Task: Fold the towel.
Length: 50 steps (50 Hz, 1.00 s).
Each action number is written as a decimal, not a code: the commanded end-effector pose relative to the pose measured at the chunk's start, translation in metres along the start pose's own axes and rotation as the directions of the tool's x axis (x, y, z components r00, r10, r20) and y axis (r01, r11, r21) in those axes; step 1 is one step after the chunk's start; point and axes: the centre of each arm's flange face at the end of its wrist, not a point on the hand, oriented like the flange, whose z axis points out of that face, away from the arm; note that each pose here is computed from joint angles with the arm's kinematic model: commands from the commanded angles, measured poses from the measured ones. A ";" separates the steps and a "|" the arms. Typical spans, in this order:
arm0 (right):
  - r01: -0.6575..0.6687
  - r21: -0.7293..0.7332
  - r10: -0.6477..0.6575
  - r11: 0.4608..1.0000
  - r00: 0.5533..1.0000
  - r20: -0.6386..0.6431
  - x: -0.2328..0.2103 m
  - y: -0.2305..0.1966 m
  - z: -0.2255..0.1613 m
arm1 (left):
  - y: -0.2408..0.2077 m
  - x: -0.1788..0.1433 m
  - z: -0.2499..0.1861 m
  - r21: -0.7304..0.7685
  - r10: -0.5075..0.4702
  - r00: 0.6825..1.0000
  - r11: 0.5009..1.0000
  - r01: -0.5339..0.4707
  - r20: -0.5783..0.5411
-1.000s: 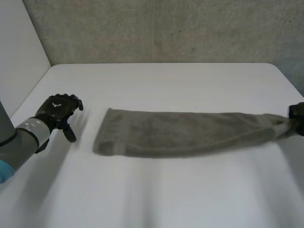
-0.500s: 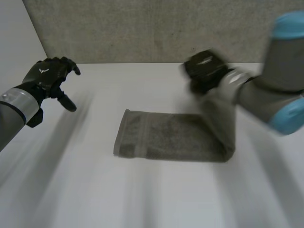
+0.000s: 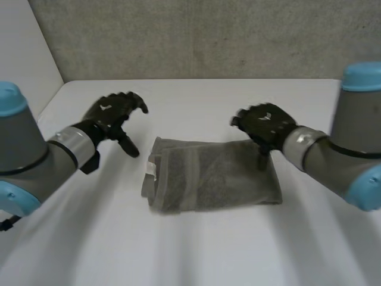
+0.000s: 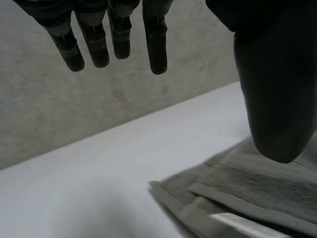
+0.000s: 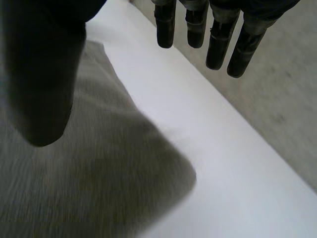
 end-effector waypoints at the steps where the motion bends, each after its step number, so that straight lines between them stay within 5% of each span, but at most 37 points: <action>1: -0.087 -0.108 0.088 0.990 0.996 0.005 0.007 0.053 -0.020 | 0.027 0.024 0.006 -0.058 -0.004 0.998 0.998 0.000 -0.066; 9: -0.105 -0.117 0.106 0.988 0.994 0.005 -0.006 0.084 -0.023 | 0.054 0.040 0.008 -0.124 -0.015 0.994 0.992 0.002 -0.107; 22: -0.099 -0.103 0.099 0.990 0.995 -0.004 -0.005 0.086 -0.021 | 0.088 0.067 -0.021 -0.211 0.206 0.956 0.945 -0.249 -0.208; 50: -0.101 -0.109 0.101 0.989 0.995 -0.004 -0.005 0.088 -0.021 | 0.095 0.072 -0.033 -0.221 0.220 0.949 0.937 -0.270 -0.225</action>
